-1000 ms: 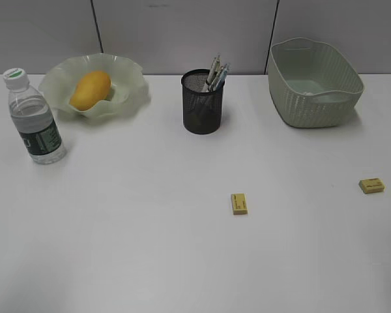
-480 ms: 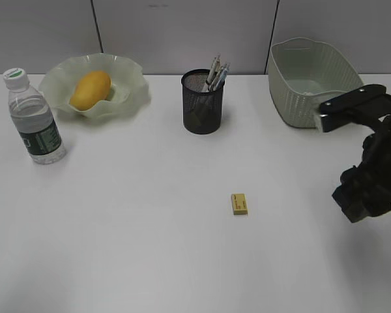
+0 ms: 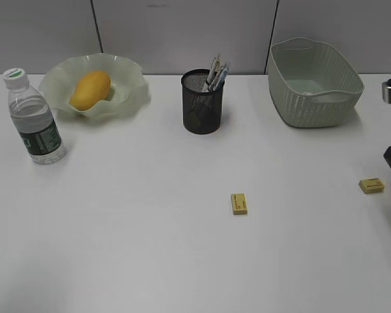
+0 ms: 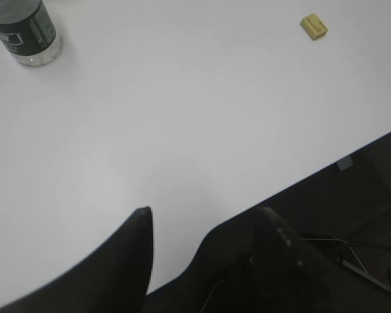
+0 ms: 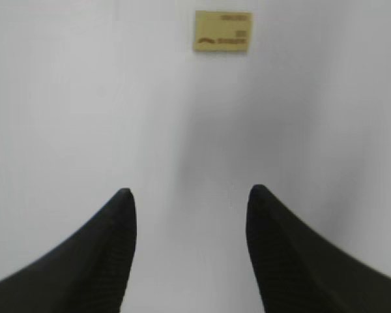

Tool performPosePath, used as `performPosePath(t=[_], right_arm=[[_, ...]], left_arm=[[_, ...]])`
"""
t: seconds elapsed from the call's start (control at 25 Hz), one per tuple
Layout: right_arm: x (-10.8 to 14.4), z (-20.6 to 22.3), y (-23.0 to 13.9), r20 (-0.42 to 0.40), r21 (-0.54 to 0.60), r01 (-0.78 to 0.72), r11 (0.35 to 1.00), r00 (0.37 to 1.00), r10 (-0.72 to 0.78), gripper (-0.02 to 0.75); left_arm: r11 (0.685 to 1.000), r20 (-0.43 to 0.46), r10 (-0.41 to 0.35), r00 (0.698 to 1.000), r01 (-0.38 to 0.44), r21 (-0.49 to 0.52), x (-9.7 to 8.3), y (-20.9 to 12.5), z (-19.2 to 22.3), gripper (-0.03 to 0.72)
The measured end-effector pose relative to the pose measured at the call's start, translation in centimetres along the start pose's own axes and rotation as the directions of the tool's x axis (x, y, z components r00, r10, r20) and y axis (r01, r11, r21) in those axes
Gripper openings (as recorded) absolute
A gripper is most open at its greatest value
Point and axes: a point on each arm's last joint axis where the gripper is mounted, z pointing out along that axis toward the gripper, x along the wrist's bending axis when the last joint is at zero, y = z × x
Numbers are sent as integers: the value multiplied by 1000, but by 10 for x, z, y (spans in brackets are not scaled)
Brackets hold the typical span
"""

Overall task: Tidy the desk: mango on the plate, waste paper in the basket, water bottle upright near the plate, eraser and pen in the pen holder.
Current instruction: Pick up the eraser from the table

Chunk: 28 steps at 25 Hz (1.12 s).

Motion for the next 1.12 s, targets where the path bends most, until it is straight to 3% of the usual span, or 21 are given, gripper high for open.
performPosePath(t=[0.2, 0.56, 1.12], right_arm=[[-17, 12, 12, 7, 9, -24, 1000, 1000, 24, 439], [-15, 53, 41, -53, 37, -4, 999, 999, 6, 529], [-15, 94, 58, -59, 44, 7, 999, 998, -4, 524]], left_arm=[[1000, 0, -1, 1000, 1, 2, 0, 0, 0, 379], [1000, 0, 0, 1000, 0, 4, 0, 0, 0, 379], [1000, -1, 0, 1000, 0, 7, 0, -1, 0, 379]])
